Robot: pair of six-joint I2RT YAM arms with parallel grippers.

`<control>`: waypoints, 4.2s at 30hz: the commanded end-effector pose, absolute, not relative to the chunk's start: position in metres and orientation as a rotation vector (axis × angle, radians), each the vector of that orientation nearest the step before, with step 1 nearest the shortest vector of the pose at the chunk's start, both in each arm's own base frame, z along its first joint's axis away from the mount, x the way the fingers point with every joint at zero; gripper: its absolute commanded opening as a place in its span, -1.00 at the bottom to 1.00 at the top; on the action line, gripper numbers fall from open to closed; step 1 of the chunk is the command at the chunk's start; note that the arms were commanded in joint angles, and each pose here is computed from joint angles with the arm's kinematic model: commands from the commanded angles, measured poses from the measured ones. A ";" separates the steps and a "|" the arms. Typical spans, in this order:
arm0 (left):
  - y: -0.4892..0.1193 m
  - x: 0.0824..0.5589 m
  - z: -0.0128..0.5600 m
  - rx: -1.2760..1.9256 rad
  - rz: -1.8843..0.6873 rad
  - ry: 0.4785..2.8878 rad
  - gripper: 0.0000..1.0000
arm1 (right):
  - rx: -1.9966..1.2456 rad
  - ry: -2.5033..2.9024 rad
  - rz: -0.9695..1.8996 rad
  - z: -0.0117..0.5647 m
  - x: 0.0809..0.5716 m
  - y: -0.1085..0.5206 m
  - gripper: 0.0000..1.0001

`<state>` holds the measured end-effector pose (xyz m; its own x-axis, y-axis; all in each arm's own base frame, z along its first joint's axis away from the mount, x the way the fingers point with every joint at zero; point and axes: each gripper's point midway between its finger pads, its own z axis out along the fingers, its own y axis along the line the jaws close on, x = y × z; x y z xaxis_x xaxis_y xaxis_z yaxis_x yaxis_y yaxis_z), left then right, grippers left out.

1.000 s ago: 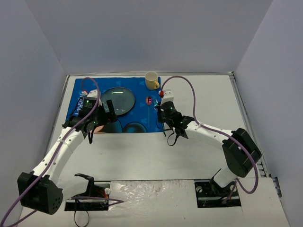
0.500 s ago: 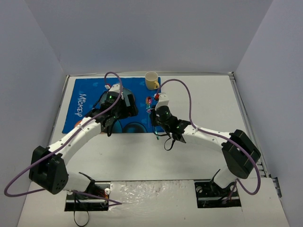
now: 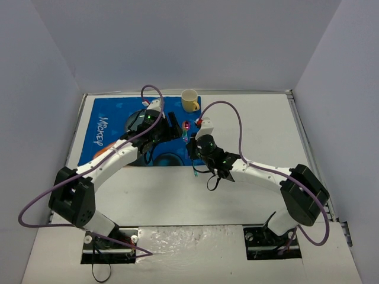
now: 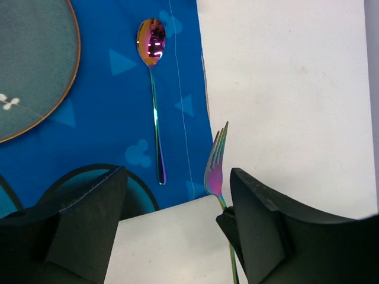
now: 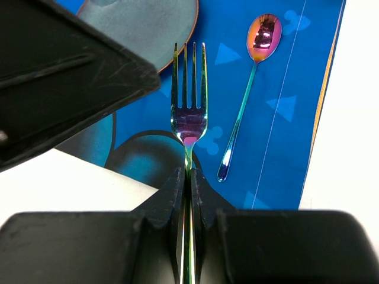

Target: Set the dinner table for one person

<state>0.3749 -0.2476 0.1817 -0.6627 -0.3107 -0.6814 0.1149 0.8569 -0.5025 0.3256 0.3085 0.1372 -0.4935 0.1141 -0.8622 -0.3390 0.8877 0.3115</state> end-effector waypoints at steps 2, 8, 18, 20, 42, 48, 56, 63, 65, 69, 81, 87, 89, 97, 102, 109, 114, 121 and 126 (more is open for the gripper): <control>-0.273 0.392 0.229 -0.133 -0.799 2.057 0.19 | -0.088 1.864 0.672 0.191 0.330 0.317 -1.00; -0.283 0.391 0.223 -0.127 -0.849 2.063 0.08 | -0.075 1.860 0.700 0.192 0.329 0.319 -1.00; -0.294 0.387 0.223 -0.095 -0.935 2.036 -0.23 | -0.067 1.861 0.713 0.190 0.329 0.320 -1.00; -0.295 0.387 0.221 -0.096 -0.940 2.042 -0.28 | -0.065 1.860 0.715 0.191 0.329 0.319 -1.00; -0.289 0.382 0.219 -0.040 -0.894 2.043 -1.00 | -0.075 1.874 0.705 0.185 0.329 0.321 -1.00; -0.288 0.380 0.225 0.067 -0.877 1.993 -1.00 | -0.088 1.880 0.694 0.185 0.330 0.321 -0.68; -0.262 0.382 0.234 0.242 -0.698 1.954 -1.00 | -0.117 1.896 0.671 0.185 0.328 0.320 0.07; -0.216 0.392 0.245 0.294 -0.682 1.898 -1.00 | -0.140 1.907 0.592 0.194 0.323 0.299 0.75; -0.187 0.401 0.246 0.271 -0.657 1.898 -1.00 | -0.138 1.892 0.574 0.202 0.320 0.287 0.83; -0.144 0.408 0.246 0.328 -0.592 1.902 -1.00 | -0.108 1.886 0.523 0.207 0.318 0.258 0.94; -0.026 0.429 0.231 0.507 -0.397 1.941 -1.00 | -0.052 1.883 0.466 0.212 0.316 0.181 1.00; 0.008 0.443 0.225 0.552 -0.561 1.935 -1.00 | -0.074 1.895 0.466 0.207 0.311 0.173 1.00; 0.015 0.450 0.221 0.574 -0.594 1.939 -1.00 | -0.070 1.905 0.457 0.204 0.312 0.169 1.00; 0.037 0.471 0.205 0.656 -0.661 1.940 -1.00 | -0.023 1.955 0.457 0.190 0.319 0.156 1.00; 0.049 0.481 0.188 0.686 -0.688 1.982 -1.00 | 0.015 1.979 0.431 0.186 0.325 0.146 1.00; 0.054 0.493 0.166 0.684 -0.782 2.007 -1.00 | 0.025 2.022 0.457 0.177 0.328 0.147 1.00; 0.060 0.496 0.152 0.701 -0.776 2.039 -1.00 | 0.032 2.040 0.461 0.173 0.332 0.149 0.99; 0.066 0.502 0.137 0.717 -0.792 2.071 -1.00 | 0.033 2.065 0.455 0.170 0.332 0.149 0.99; 0.075 0.510 0.131 0.664 -0.781 2.067 -1.00 | 0.043 2.082 0.450 0.165 0.334 0.149 0.99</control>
<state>0.5003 0.0639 0.1023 -0.6236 0.1806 -0.7606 0.6473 0.6649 -0.3729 0.3181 0.1423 0.1413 -0.5754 0.1736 -0.7993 -0.1377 0.9427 0.3039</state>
